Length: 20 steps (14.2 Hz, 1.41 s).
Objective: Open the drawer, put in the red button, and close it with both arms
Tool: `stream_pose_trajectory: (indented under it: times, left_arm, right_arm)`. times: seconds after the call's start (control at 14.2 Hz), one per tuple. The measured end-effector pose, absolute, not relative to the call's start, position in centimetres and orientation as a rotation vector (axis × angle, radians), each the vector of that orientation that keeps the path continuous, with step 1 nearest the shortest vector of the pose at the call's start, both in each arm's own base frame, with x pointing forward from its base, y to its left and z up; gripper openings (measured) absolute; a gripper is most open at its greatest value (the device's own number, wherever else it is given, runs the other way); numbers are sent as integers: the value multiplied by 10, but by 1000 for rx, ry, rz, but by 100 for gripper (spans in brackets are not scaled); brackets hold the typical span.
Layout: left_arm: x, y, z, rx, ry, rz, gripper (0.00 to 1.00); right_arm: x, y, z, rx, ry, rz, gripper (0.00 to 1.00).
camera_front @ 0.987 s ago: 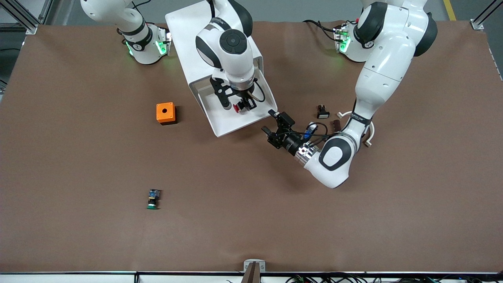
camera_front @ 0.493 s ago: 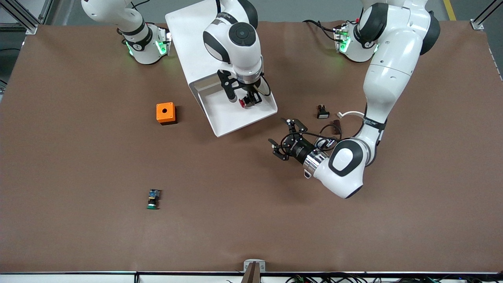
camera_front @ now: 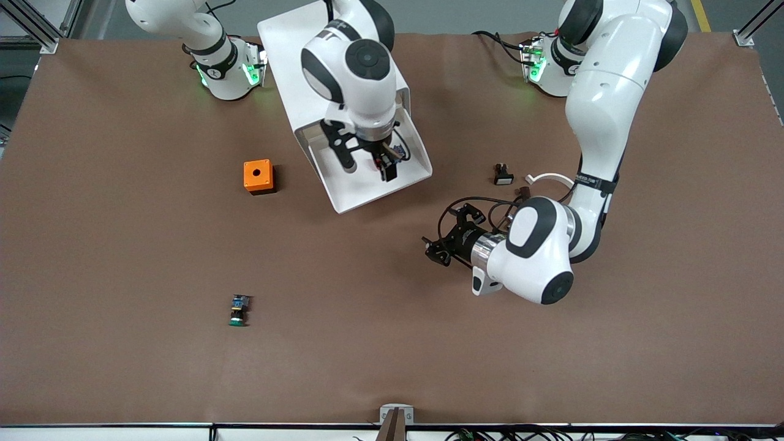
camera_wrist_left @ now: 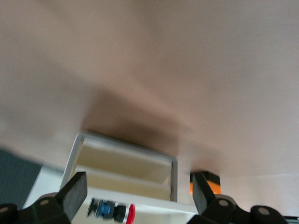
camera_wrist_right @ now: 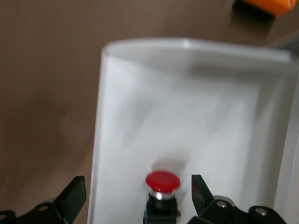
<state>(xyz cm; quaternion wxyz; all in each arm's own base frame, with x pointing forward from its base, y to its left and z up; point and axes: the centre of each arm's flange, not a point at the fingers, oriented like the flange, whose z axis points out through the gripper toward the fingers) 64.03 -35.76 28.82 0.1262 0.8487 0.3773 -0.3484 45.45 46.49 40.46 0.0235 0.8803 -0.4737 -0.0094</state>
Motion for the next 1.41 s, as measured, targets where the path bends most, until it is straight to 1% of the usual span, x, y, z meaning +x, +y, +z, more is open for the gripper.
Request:
stream_pose_trajectory:
  times: [0.28, 0.42, 0.63, 0.78, 0.92, 1.06, 1.27, 1.41]
  left_arm:
    - [639, -384, 327, 2692, 950, -623, 100]
    - [631, -407, 342, 2780, 866, -437, 100]
    - [610, -447, 349, 2925, 709, -184, 100]
    - [590, -473, 344, 2994, 611, -103, 100]
    - [573, -490, 337, 3020, 560, -98, 100]
    - [561, -502, 332, 3032, 545, -108, 100]
    - [545, -516, 325, 3047, 508, -118, 100]
    - [532, -527, 320, 3060, 493, -131, 100]
  right_arm:
    - [543, 355, 452, 2845, -1128, -100, 100]
    - [574, 285, 474, 2924, -907, -149, 100]
    - [604, 179, 502, 3037, -590, -180, 100]
    - [614, 108, 522, 3087, -370, -221, 100]
    - [618, 45, 539, 3122, -205, -250, 100]
    - [618, -2, 544, 3146, -80, -254, 100]
    - [616, -44, 544, 3160, -33, -260, 100]
    - [615, -53, 543, 3162, -38, -269, 100]
